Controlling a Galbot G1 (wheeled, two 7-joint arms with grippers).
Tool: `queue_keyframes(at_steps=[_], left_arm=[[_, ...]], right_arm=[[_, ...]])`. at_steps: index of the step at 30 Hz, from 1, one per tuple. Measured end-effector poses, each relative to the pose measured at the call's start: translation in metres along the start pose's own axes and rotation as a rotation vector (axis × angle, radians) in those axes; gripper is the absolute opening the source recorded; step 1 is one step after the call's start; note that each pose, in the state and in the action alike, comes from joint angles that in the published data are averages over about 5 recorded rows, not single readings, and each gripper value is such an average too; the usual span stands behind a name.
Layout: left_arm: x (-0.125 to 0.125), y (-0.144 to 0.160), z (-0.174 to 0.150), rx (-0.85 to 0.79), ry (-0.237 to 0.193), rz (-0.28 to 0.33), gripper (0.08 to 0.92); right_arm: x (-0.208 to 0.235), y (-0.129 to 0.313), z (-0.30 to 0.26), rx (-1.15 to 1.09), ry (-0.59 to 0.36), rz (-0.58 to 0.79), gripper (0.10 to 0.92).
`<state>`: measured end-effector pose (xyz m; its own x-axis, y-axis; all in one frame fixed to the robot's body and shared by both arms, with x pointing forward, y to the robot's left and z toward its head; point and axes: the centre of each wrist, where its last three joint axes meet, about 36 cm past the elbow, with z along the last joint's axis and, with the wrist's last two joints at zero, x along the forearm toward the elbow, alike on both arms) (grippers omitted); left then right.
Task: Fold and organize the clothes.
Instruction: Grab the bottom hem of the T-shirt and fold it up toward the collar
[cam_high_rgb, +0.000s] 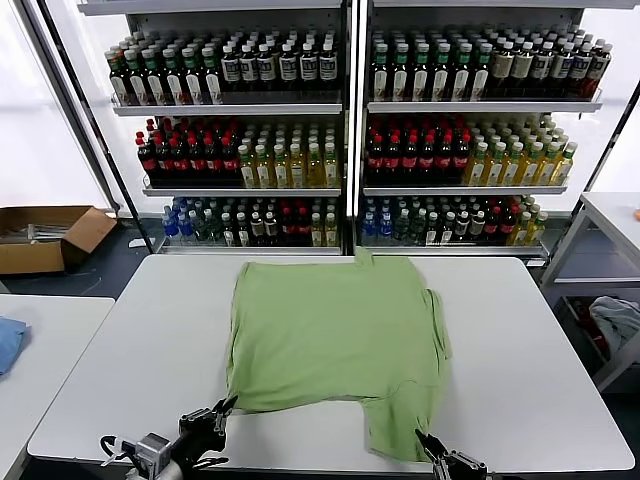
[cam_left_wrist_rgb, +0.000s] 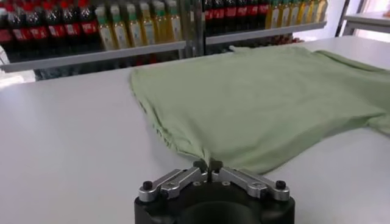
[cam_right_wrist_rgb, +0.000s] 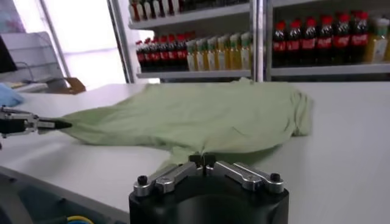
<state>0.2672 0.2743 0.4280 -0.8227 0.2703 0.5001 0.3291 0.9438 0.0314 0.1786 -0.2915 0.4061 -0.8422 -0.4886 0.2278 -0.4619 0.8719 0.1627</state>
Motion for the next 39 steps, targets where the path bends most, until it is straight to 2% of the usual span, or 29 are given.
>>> queue_keyframes(at_steps=[8, 16, 23, 27, 35, 39], left_arm=[[0.028, -0.006, -0.013, -0.011, -0.031, -0.007, 0.088], [0.025, 0.0, -0.025, -0.003, -0.094, 0.01, 0.088], [0.002, 0.017, -0.039, 0.016, -0.157, 0.027, 0.088], [-0.018, 0.03, -0.046, 0.037, -0.175, 0.042, 0.088], [-0.062, 0.057, -0.051, 0.105, -0.155, 0.063, 0.088], [-0.082, 0.067, -0.05, 0.144, -0.131, 0.068, 0.088]], right_arm=[[-0.003, -0.004, -0.001, -0.087, -0.111, -0.025, 0.106], [-0.032, -0.027, -0.011, -0.143, -0.227, -0.011, 0.106], [-0.075, -0.054, -0.019, -0.182, -0.312, 0.038, 0.106], [-0.103, -0.072, -0.025, -0.19, -0.34, 0.068, 0.106], [-0.156, -0.108, -0.029, -0.175, -0.319, 0.117, 0.106], [-0.171, -0.117, -0.028, -0.152, -0.266, 0.121, 0.164]])
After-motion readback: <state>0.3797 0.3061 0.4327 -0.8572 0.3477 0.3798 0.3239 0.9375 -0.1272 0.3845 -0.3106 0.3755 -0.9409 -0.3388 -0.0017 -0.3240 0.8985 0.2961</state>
